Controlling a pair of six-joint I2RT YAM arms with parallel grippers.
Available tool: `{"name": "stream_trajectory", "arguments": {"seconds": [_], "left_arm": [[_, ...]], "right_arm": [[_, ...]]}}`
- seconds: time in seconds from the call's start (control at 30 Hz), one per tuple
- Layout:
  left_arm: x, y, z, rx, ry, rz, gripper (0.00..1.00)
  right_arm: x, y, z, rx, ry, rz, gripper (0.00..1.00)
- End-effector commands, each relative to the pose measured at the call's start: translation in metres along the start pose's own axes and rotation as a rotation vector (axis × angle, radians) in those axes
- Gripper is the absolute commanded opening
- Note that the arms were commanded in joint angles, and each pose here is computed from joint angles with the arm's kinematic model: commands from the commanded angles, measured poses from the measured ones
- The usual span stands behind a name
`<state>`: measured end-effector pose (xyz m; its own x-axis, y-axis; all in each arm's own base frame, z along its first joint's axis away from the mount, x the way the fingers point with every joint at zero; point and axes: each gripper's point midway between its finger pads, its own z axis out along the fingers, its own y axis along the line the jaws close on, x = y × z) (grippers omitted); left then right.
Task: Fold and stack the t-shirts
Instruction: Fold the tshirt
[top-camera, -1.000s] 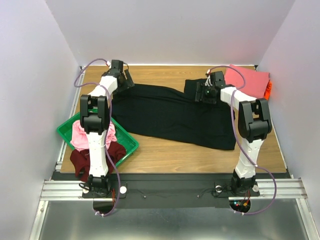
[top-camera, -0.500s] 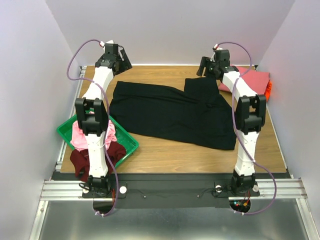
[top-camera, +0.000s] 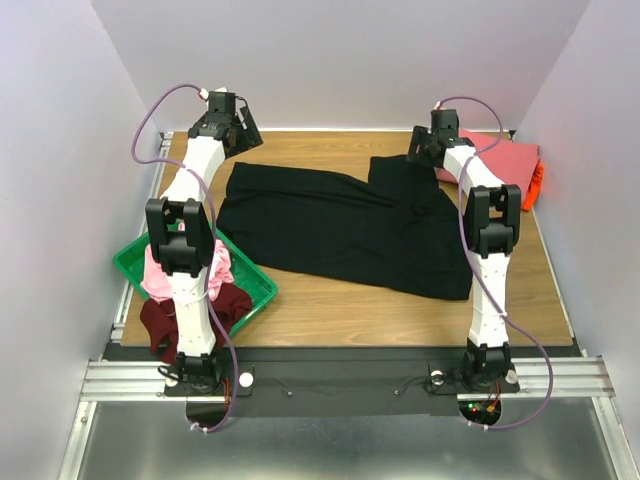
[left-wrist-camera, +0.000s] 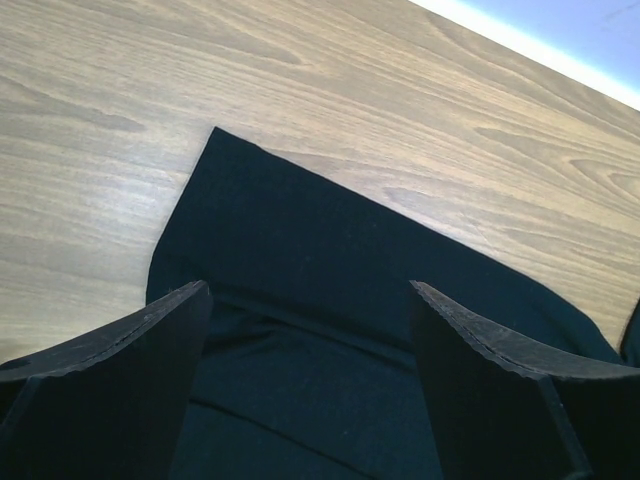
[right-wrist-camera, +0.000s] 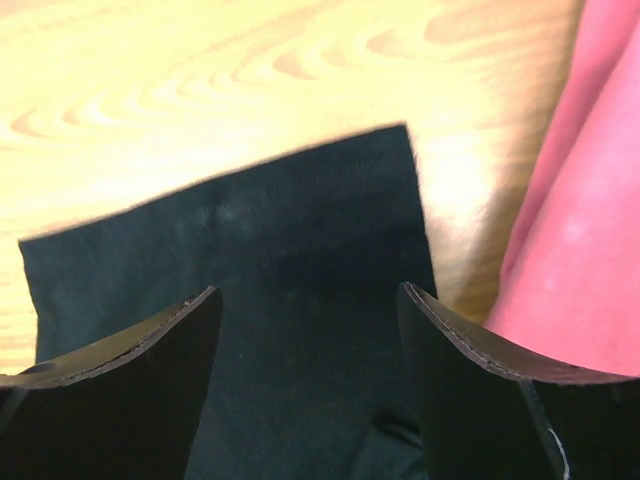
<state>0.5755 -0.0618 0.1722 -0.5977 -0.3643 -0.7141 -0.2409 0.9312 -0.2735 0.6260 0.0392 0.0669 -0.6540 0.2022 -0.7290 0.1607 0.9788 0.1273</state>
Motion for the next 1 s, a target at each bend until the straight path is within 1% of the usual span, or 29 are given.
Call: {"name": "stream_trajectory", "arguments": {"seconds": [0.0, 0.23, 0.27, 0.43, 0.5, 0.53, 0.63, 0.7, 0.73, 0.77, 0.8, 0.83, 0.87, 0.9, 0.93, 0.97], "left_arm": [[-0.023, -0.005, -0.026, 0.028, -0.058, 0.005, 0.91], [-0.018, -0.006, -0.024, 0.036, -0.036, 0.007, 0.91], [-0.02, -0.008, -0.025, 0.042, -0.04, 0.008, 0.9], [-0.02, -0.007, -0.028, 0.042, -0.035, 0.017, 0.91], [-0.02, -0.006, -0.029, 0.033, -0.034, 0.024, 0.91], [-0.02, -0.004, -0.029, 0.028, -0.033, 0.03, 0.91], [-0.018, -0.002, -0.027, 0.019, -0.029, 0.031, 0.91], [-0.02, -0.004, -0.025, 0.027, -0.032, 0.028, 0.91], [-0.02, -0.005, -0.022, 0.028, -0.03, 0.028, 0.91], [-0.014, -0.002, -0.017, 0.02, -0.01, 0.029, 0.91], [-0.019, -0.005, -0.017, 0.022, -0.019, 0.029, 0.9], [-0.012, -0.001, -0.005, 0.005, 0.005, 0.031, 0.91], [-0.018, 0.0, -0.005, -0.01, -0.005, 0.032, 0.91], [-0.017, 0.001, 0.001, -0.021, -0.002, 0.033, 0.9], [-0.009, 0.006, 0.015, -0.045, 0.018, 0.037, 0.9], [-0.017, 0.008, 0.017, -0.065, -0.004, 0.035, 0.91]], "right_arm": [[-0.027, -0.012, -0.001, 0.046, -0.08, 0.003, 0.76], [-0.024, -0.025, 0.021, 0.082, -0.085, 0.0, 0.76], [-0.031, -0.026, 0.022, 0.089, -0.104, 0.003, 0.76], [-0.035, -0.029, 0.035, 0.094, -0.124, 0.012, 0.76], [-0.029, -0.029, 0.041, 0.084, -0.111, 0.016, 0.74], [-0.023, -0.026, 0.044, 0.067, -0.096, 0.014, 0.7], [-0.005, -0.023, 0.047, 0.04, -0.051, 0.015, 0.65], [0.001, -0.021, 0.045, 0.029, -0.034, 0.016, 0.59], [0.01, -0.021, 0.046, 0.017, -0.009, 0.019, 0.54], [0.014, -0.02, 0.046, 0.007, 0.002, 0.018, 0.52], [0.015, -0.017, 0.044, -0.005, 0.006, 0.021, 0.49], [0.019, -0.013, 0.044, -0.03, 0.018, 0.021, 0.46], [0.021, -0.011, 0.045, -0.041, 0.024, 0.025, 0.4], [0.022, -0.009, 0.044, -0.051, 0.028, 0.029, 0.36], [0.022, -0.01, 0.044, -0.048, 0.03, 0.036, 0.32], [0.023, -0.003, 0.042, -0.077, 0.036, 0.048, 0.21]]}}
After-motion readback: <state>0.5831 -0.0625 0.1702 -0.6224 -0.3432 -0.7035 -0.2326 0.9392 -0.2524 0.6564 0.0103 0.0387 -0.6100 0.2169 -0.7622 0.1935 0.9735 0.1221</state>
